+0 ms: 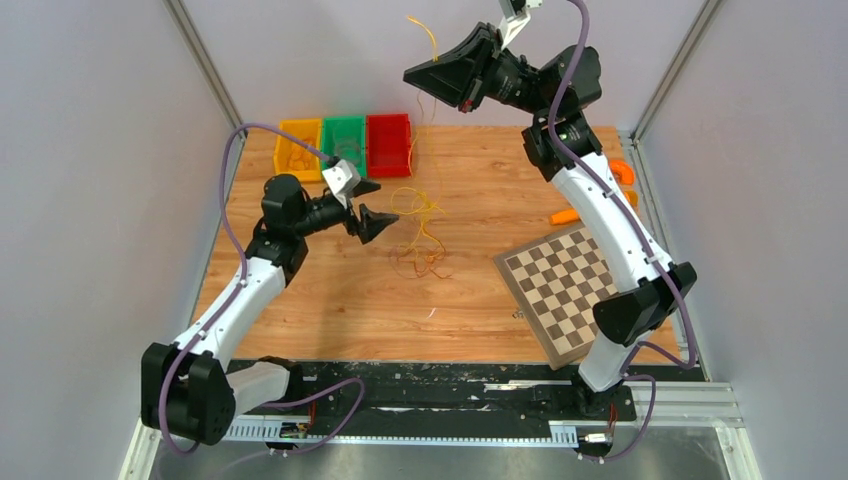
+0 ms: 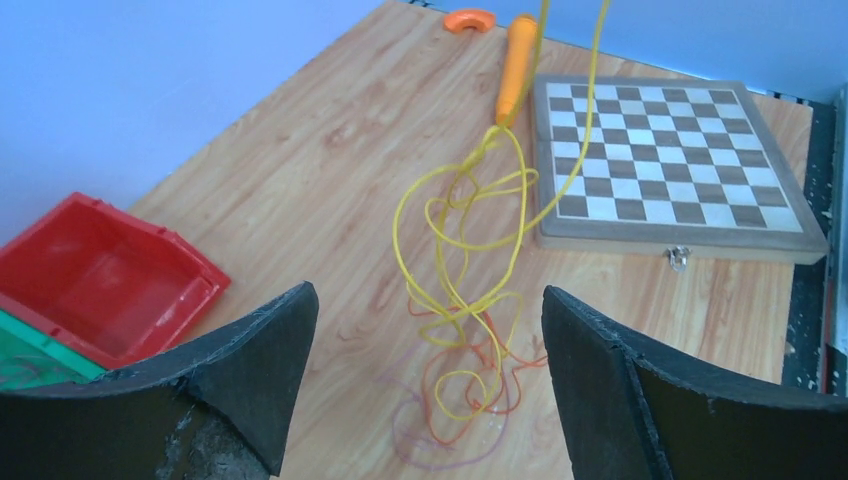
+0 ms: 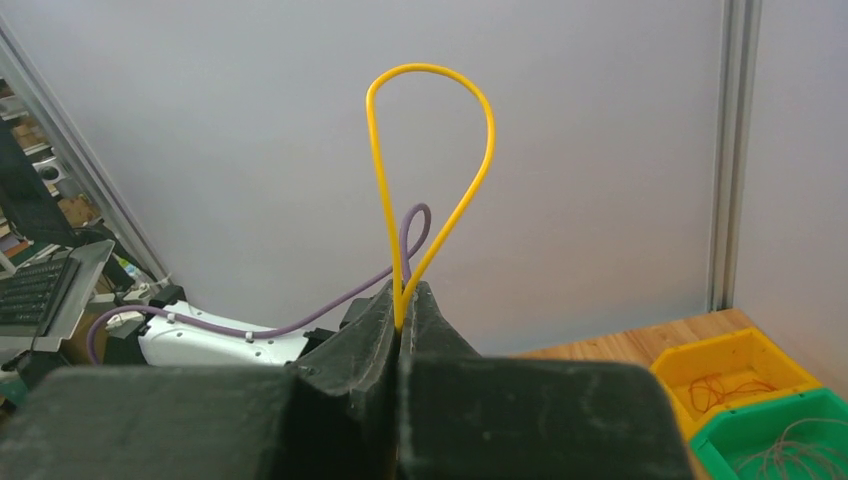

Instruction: Untangle the cables

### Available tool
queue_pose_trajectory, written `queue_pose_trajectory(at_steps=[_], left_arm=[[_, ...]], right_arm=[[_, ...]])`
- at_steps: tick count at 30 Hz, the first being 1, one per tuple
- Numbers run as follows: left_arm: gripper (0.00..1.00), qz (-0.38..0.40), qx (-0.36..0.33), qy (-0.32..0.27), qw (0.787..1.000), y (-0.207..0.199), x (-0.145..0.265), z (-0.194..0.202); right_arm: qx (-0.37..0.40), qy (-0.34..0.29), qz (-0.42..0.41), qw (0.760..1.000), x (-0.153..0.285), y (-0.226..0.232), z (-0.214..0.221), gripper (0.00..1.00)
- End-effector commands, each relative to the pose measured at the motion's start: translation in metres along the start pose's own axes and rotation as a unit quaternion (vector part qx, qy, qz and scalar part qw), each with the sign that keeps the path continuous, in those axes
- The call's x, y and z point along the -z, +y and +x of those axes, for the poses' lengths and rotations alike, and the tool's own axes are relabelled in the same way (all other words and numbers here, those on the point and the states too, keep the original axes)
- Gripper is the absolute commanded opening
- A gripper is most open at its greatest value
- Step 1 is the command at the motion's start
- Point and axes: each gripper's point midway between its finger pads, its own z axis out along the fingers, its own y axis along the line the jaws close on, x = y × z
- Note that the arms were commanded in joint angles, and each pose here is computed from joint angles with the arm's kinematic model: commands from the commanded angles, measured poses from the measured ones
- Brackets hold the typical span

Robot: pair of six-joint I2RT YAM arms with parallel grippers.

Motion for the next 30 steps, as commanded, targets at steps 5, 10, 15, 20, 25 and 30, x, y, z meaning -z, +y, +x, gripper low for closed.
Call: queue_pose_trajectory(at_steps=[5,10,15,20,25,30], left_arm=[[0.92,-0.076,0.105,-0.057,0.99,0.034,0.016,-0.007],[1.0,-0.077,0.096,-0.047,0.991,0.011,0.038,0.035],[1.0,-0.051,0.061,-0.032,0.996,-0.013,0.029,0.051],[1.0,-0.032,0.076,-0.035,0.996,-0.015,-0.01,0.053],[0.95,-0.001,0.106,-0.022,0.994,-0.016,-0.047,0.061],[0.61,0.024,0.127,0.008,0.992,-0.024,-0.053,0.084]], right_arm=[[0.045,-0.032,-0.03,0.998,-0.009,0.034,-0.029,0.0],[0.059,-0.056,-0.019,0.997,-0.014,0.033,-0.046,0.0],[0.053,-0.057,-0.015,0.997,-0.016,0.03,-0.043,0.0],[0.054,-0.061,-0.016,0.997,-0.018,0.034,-0.045,0.0],[0.071,-0.07,-0.01,0.995,-0.018,0.037,-0.053,0.0],[0.087,-0.078,-0.006,0.993,-0.017,0.041,-0.061,0.0]])
